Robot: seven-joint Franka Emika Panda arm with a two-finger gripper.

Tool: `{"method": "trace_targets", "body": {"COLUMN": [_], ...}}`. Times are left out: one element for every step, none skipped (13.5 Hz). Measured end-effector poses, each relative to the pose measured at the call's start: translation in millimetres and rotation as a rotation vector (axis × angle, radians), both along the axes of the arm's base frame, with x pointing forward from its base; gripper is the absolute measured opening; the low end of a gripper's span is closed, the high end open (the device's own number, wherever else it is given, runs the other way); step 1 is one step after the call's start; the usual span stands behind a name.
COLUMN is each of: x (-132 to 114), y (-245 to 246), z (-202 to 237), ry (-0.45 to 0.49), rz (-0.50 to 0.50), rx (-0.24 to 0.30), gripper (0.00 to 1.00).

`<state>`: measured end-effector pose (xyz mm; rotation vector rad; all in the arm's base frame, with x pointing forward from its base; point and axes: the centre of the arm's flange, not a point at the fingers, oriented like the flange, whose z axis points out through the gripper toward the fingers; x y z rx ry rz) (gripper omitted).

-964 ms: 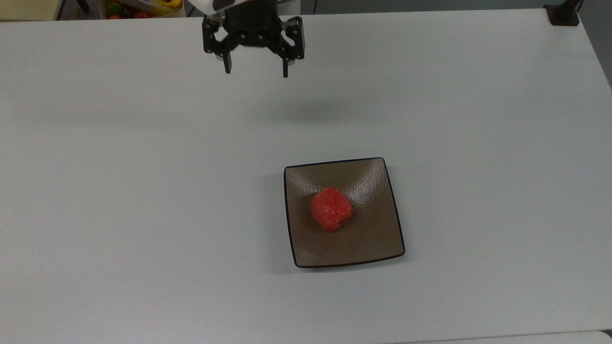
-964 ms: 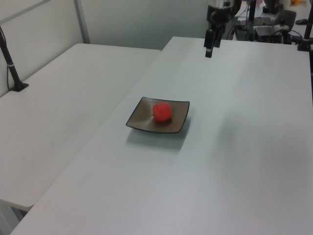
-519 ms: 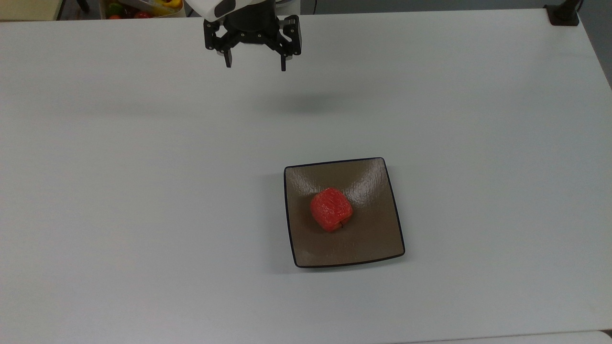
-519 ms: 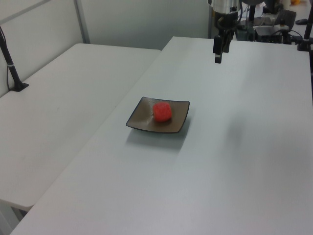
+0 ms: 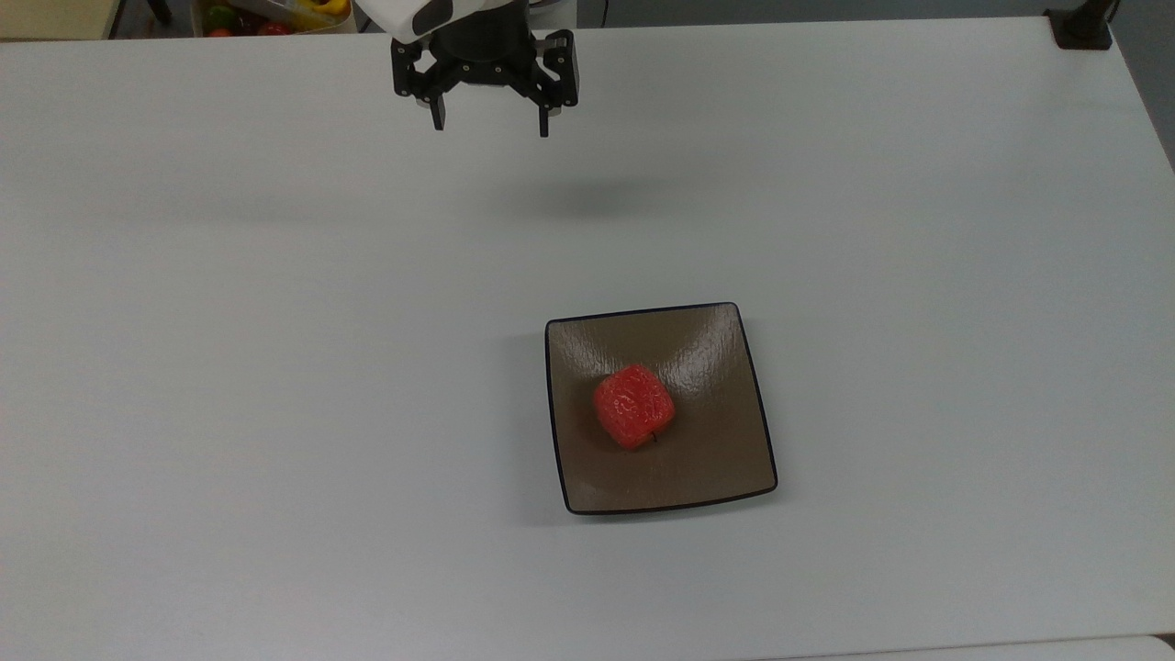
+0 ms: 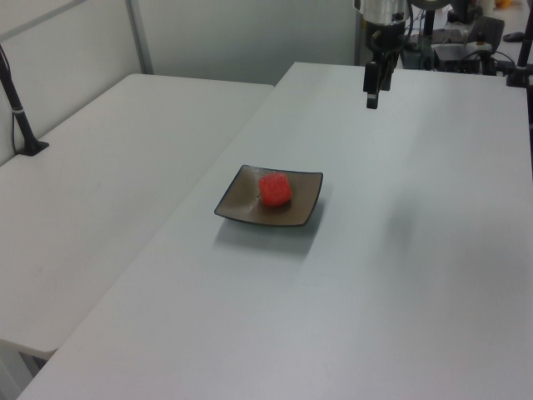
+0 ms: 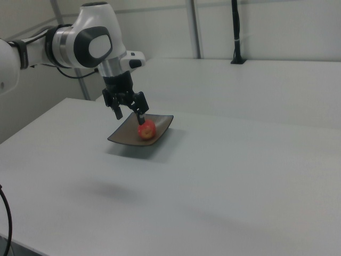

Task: Apples placed on a ceramic plate

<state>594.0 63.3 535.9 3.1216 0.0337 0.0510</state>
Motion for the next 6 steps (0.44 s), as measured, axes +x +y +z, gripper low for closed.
{"method": "trace_targets", "body": {"x": [0.0,0.0,0.0,0.0,0.0,-0.1], "y": [0.0,0.0,-0.1,-0.1,-0.1,-0.1], "z": [0.0,0.0,0.0,-0.1,-0.3,-0.3], "ry": [0.0,0.0,0.0,0.0,0.001,0.001], "rz": [0.0,0.004,0.006,0.011,0.018,0.021], "rx": [0.0,0.0,-0.001,-0.001,-0.001,-0.002], "gripper": [1.0,1.0,1.0,1.0,1.0,1.0]}}
